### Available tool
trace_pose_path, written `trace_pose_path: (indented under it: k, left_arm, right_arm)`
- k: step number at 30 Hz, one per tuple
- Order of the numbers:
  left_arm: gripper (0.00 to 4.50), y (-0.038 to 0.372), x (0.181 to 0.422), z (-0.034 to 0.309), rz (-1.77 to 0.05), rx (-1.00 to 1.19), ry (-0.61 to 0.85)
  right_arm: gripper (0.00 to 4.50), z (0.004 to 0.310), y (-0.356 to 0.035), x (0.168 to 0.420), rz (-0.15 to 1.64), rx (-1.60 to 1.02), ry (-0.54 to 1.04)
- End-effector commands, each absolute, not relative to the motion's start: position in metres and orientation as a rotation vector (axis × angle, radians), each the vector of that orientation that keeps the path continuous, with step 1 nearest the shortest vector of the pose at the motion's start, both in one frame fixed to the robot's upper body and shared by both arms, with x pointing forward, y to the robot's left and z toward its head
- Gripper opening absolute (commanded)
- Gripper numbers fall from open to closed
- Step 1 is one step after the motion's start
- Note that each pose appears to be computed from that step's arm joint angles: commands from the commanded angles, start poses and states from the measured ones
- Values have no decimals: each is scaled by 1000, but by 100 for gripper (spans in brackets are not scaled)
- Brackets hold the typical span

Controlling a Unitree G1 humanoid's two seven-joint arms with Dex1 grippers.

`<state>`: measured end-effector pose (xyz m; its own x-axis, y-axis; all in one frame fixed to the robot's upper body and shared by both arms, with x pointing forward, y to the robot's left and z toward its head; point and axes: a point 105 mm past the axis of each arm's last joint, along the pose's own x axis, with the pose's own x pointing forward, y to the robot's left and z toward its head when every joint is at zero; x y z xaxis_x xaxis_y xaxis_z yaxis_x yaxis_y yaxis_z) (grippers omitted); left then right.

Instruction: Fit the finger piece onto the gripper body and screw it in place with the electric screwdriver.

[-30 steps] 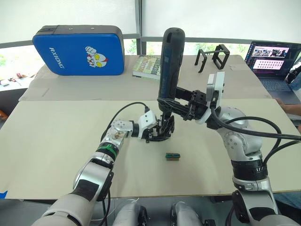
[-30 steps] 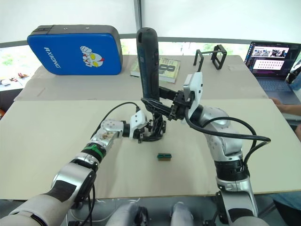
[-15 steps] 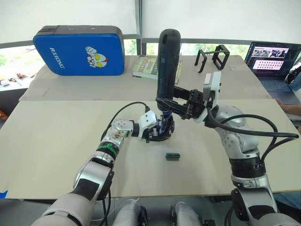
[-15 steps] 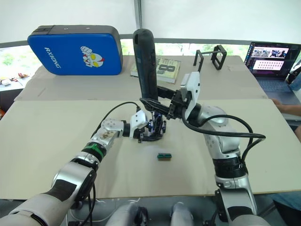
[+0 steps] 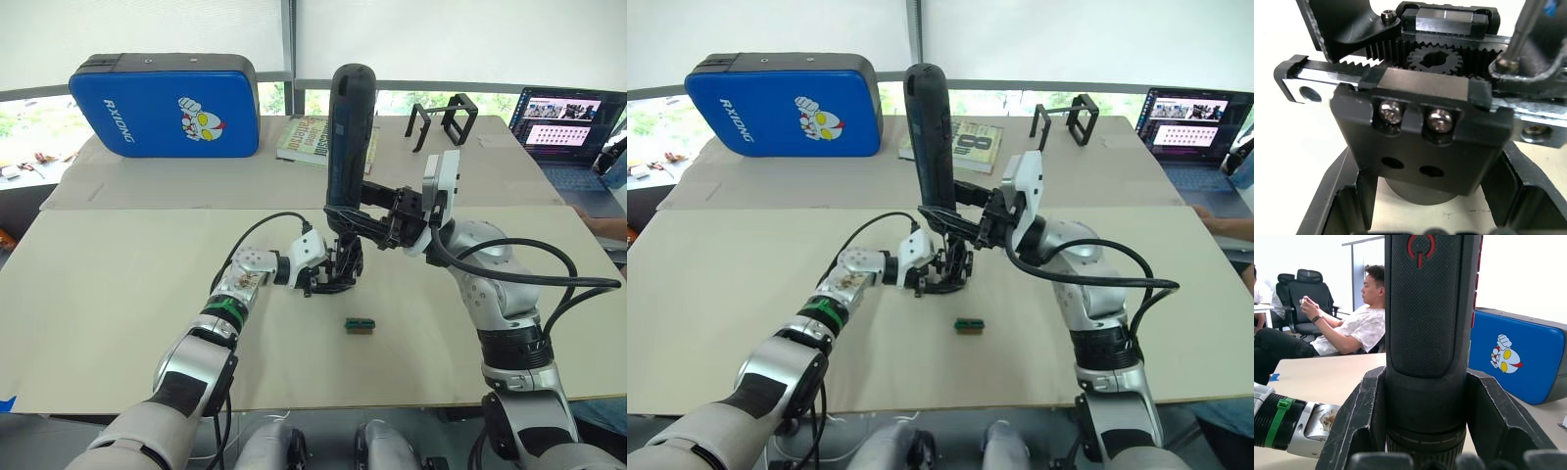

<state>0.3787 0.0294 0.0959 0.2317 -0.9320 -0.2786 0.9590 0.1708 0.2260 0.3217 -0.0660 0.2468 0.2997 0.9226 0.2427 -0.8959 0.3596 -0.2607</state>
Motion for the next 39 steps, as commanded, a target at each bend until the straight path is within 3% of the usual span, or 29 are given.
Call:
trace_pose_path:
  k: [1,5,11,17,21,23,26,32,39]
  left_arm:
    - [233,33,387,114,-1300,395,20]
    - [233,34,386,110,-1301,393,31]
    - [233,33,384,102,-1310,392,56]
    - [233,31,381,97,-1329,395,85]
    - [233,33,386,95,-1302,398,126]
    - [337,36,387,98,-1303,399,127]
    - [450,46,388,103,-1310,414,119]
    - [450,82,366,120,-1435,502,85]
    - [450,79,296,126,-1665,458,85]
  right_arm:
    - [186,217,-74,333,1162,-113,-242]
    - [186,256,-76,331,1142,-124,-344]
    - [186,318,-76,308,1172,-107,-501]
    - [186,353,-73,277,1241,-31,-630]
    - [186,348,-69,255,1374,44,-586]
    - [186,344,-70,245,1444,78,-539]
    - [186,335,-72,235,1495,66,-481]
    - [186,297,-87,235,1427,7,-361]
    - [186,262,-99,241,1265,-41,-353]
